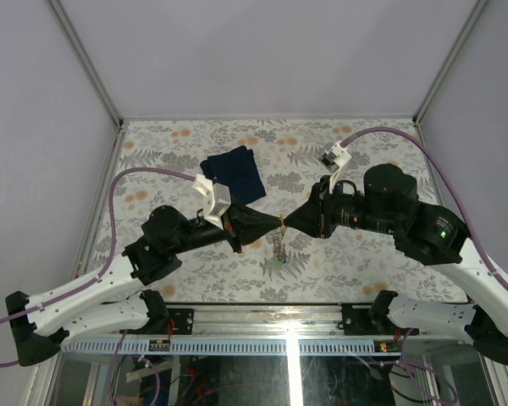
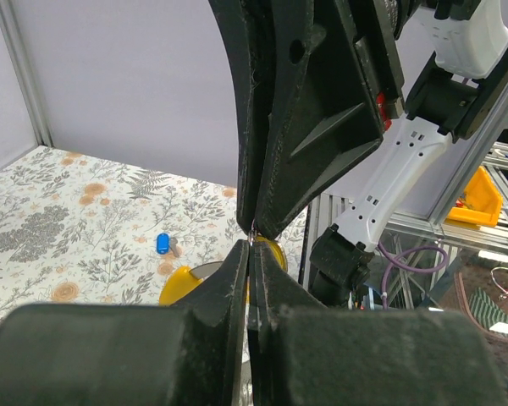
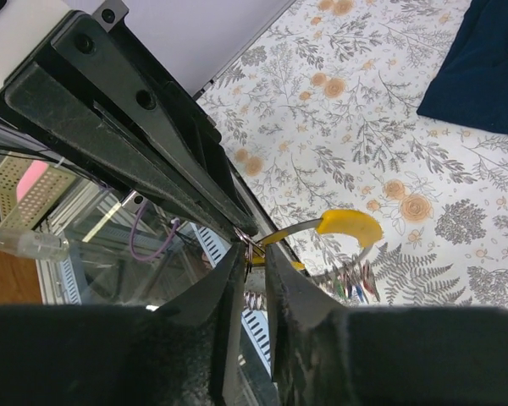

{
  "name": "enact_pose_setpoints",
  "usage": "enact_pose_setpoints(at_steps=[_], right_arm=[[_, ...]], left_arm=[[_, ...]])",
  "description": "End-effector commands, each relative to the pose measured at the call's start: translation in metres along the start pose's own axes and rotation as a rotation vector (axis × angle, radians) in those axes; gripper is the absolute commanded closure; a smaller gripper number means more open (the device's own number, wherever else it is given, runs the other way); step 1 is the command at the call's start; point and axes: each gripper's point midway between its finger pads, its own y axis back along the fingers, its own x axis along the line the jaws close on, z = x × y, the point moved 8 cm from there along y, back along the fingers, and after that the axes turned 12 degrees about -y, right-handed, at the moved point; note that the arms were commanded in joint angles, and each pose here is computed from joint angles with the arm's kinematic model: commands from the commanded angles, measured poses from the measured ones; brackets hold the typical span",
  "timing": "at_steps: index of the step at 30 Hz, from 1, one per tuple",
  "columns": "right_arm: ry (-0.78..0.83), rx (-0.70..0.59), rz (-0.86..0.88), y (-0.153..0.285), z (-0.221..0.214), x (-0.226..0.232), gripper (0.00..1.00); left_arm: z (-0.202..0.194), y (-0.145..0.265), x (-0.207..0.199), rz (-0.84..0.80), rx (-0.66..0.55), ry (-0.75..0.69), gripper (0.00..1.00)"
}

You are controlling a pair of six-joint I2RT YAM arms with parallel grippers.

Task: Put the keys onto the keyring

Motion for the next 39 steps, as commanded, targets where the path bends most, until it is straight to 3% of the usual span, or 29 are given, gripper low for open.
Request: enact_pose_setpoints(at_steps=[1, 10, 24, 28, 33, 39], right_arm=[[-0.007, -0.058, 0.041, 0.004, 0.011, 0.011, 0.83], [-0.003, -0.073, 0.006, 0.007, 0.011, 0.008, 1.0], [-0.084, -0.048, -0.061, -0.004, -0.004, -0.009, 1.0], [-0.109, -0.05, -0.056, -0.008, -0.008, -0.011, 0.97], [-0.107, -0.046, -0.038, -0.009, -0.008, -0.01, 0.84], [0.027, -0.133, -0.005, 0.007, 0.006, -0.003, 0.72]], left_arm=[[0.025, -0.002, 0.002, 0.019, -0.117, -0.041, 1.0], [0.025, -0.001, 0.003, 0.034, -0.113, -0.048, 1.0], [0.031, 0.003, 0.003, 0.046, -0.137, -0.061, 1.0], [0.032, 0.003, 0.003, 0.048, -0.14, -0.064, 1.0], [0.032, 0.003, 0.003, 0.047, -0.14, -0.066, 1.0], [0.034, 0.005, 0.002, 0.047, -0.147, -0.066, 1.0]])
